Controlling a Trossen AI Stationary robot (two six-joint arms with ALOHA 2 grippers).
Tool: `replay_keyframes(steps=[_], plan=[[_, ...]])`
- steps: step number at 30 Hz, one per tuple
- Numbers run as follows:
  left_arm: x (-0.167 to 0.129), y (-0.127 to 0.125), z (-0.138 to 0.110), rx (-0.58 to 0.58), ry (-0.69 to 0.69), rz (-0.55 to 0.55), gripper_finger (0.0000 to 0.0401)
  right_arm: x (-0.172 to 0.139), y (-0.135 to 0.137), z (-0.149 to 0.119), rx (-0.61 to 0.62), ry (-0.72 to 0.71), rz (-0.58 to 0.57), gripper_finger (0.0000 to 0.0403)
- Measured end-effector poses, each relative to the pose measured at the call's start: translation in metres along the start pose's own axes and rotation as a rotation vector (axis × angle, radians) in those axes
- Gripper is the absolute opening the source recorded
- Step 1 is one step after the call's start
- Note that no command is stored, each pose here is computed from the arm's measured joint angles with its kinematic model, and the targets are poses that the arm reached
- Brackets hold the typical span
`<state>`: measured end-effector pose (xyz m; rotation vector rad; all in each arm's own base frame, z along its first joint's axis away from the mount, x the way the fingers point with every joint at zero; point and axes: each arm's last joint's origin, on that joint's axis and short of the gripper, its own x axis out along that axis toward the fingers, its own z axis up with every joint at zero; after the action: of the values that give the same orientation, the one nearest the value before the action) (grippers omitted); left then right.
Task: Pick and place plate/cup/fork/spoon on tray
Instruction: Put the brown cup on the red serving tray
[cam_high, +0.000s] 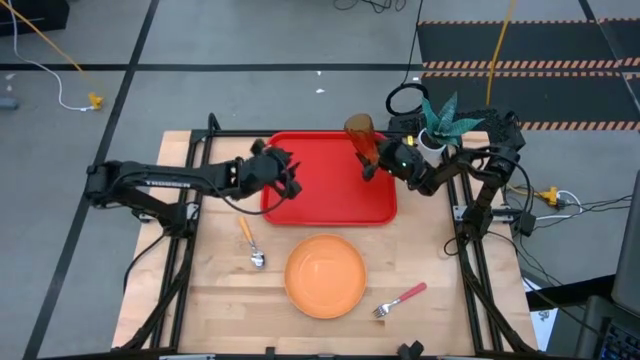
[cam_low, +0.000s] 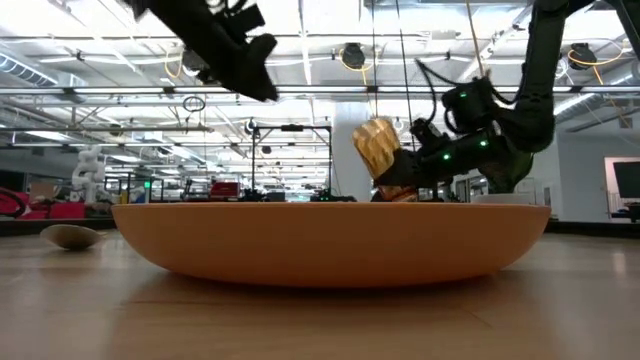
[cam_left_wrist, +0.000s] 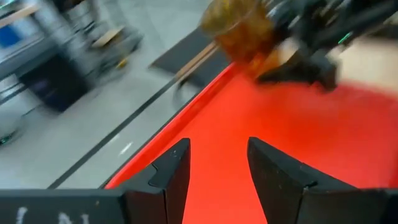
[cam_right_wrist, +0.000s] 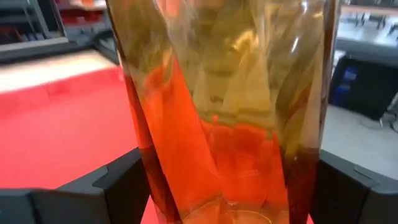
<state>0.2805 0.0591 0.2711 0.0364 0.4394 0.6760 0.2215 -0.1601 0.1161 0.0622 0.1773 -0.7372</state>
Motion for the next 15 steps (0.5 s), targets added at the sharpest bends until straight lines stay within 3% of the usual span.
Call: replay_keyframes(steps=[3, 6, 9, 15], plan=[[0.011, 0.01, -0.005, -0.046, -0.15, -0.137, 0.0163, -0.014, -0.001, 0.0, 0.014, -0.097, 0.027, 0.0325], [0.016, 0.02, -0.007, -0.079, -0.242, -0.201, 0.0163, -0.027, -0.001, 0.005, 0.044, -0.209, 0.082, 0.0325], [0.019, 0.027, -0.004, -0.092, -0.303, -0.261, 0.0163, -0.029, 0.002, 0.007, 0.063, -0.23, 0.146, 0.0325], [0.044, 0.012, -0.001, -0.05, -0.408, -0.356, 0.0164, -0.021, 0.021, 0.019, 0.025, -0.275, 0.254, 0.0325]])
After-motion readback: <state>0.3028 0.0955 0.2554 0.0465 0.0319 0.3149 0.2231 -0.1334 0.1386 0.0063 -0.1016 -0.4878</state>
